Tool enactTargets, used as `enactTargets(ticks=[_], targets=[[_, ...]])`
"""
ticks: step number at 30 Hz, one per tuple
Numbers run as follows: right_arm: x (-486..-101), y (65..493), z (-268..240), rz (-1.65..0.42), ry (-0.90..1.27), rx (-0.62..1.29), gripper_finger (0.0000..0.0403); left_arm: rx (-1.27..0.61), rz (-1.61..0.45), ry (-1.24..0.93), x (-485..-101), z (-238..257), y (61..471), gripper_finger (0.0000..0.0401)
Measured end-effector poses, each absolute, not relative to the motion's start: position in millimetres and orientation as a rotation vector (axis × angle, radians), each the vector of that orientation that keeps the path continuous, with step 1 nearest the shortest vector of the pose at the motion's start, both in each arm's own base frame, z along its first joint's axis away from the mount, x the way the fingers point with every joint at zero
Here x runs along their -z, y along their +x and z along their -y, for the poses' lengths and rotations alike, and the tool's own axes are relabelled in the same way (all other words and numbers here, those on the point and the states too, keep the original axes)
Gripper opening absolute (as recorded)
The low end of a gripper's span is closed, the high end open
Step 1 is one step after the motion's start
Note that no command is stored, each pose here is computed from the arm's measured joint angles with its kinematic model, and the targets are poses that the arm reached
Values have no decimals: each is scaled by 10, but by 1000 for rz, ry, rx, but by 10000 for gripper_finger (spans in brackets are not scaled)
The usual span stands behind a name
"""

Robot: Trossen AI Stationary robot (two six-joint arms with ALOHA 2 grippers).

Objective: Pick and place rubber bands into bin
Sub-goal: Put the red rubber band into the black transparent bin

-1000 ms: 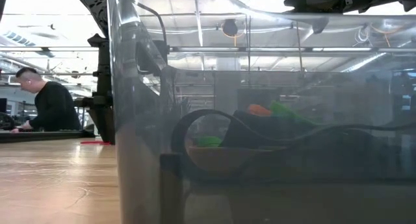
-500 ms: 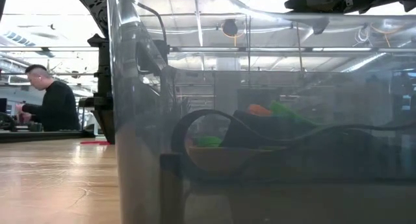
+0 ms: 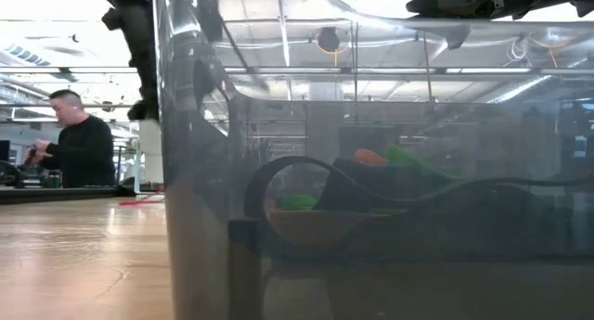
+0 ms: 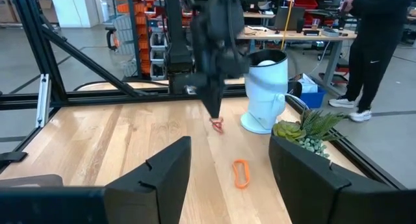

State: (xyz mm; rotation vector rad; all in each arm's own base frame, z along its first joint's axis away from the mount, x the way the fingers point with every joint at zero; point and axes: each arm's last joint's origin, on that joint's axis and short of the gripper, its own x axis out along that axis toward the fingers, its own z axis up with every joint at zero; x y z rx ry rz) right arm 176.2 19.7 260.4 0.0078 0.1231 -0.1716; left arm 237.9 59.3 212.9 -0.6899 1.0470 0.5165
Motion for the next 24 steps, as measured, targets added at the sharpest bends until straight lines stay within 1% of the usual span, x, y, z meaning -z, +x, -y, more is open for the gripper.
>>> enactTargets(ticks=[4, 11, 15, 20, 24], targets=[[-2605, 1762, -197, -122, 8, 172, 205, -368, -848, -665, -2477, -519, 2294, 2], [-2610, 1763, -195, -117, 9, 177, 202, -43, -423, -550, -3097, -355, 2174, 2], [-2628, 1765, -194, -98, 14, 178, 202, 125, -243, -495, -3354, -244, 2107, 1], [-2633, 1764, -186, -93, 14, 207, 205, 303, -117, -456, -3540, -128, 2056, 1], [-2622, 1772, -169, -98, 9, 271, 202, 404, -112, -417, -3688, -37, 2055, 1]])
